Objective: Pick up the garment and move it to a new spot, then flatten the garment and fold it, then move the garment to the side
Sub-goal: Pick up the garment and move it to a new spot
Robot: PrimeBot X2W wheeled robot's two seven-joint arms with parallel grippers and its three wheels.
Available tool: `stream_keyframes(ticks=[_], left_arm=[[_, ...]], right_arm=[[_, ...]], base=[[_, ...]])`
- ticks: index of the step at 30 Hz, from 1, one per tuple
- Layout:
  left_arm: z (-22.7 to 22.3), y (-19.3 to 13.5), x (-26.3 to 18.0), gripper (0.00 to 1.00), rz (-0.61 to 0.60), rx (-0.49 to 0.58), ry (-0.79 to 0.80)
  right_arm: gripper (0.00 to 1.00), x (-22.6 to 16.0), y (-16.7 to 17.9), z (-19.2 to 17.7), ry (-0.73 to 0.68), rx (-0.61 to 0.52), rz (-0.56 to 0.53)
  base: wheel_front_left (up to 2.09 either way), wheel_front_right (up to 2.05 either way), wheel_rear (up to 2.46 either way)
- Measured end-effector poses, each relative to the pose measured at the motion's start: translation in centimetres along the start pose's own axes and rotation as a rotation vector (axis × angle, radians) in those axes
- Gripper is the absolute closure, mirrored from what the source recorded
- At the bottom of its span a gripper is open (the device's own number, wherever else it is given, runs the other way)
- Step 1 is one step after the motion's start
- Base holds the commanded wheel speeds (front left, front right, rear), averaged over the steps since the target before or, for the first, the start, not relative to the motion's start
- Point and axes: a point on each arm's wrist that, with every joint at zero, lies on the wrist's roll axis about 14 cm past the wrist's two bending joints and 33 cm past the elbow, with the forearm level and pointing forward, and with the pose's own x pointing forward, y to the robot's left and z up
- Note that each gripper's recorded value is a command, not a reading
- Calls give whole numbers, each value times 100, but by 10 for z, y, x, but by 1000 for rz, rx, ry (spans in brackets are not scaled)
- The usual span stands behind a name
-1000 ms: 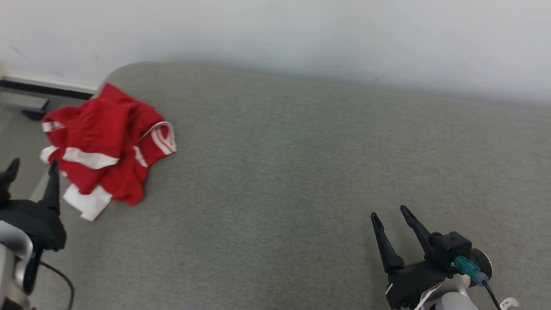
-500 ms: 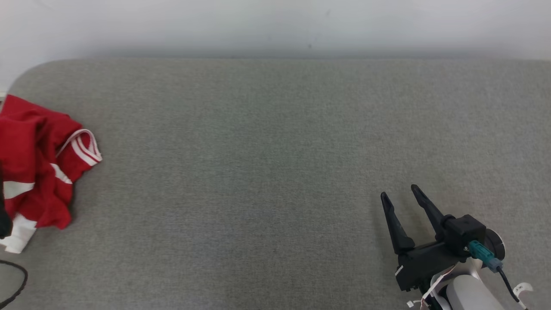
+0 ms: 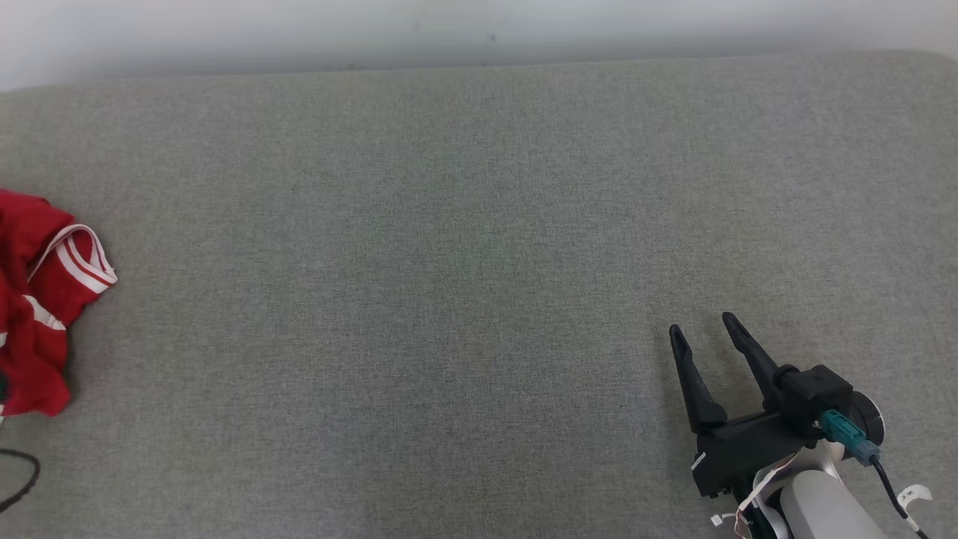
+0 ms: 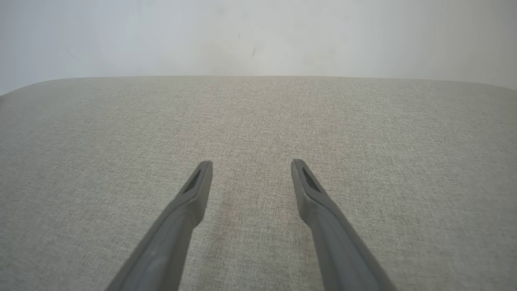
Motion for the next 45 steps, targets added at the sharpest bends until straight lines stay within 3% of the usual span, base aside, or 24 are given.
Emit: stream_keyframes(ticks=[6,11,15,22,27,33,36,41,42,43,44,45], left_arm=[[67,-6,-8,100,-45,74,-198],[148,-40,-27,100,-137,161,-420],[206,-99,-52,100,-275,207,-591],[245,-231,-107,100,-598,241,-769],[232,-310,-141,100,-816,236,-786],[195,-369,-162,100,-998,120,-731],[161,-388,-162,100,-1048,57,-643],[63,-391,-137,100,-1017,15,-393],[47,-391,-135,68,-1006,8,-357],[33,-390,-134,10,-995,-5,-321],[21,-387,-132,0,-978,-11,-292],[9,-383,-130,0,-958,-18,-263]], right_arm=[[0,-3,10,4,-11,15,12],[0,-4,23,13,-37,32,28],[0,-8,27,20,-54,42,27],[0,-22,16,22,-66,67,-24],[0,-33,3,24,-79,89,-79],[0,-51,-14,18,-72,108,-152],[0,-60,-24,18,-76,117,-191],[0,-74,-34,16,-76,128,-237],[0,-76,-35,16,-76,129,-244],[0,-78,-37,15,-77,129,-251],[0,-81,-39,15,-78,129,-257],[0,-83,-40,15,-78,130,-262]], base=[[0,0,0],[0,0,0],[0,0,0],[0,0,0],[0,0,0],[0,0,0],[0,0,0],[0,0,0],[0,0,0],[0,0,0],[0,0,0],[0,0,0]])
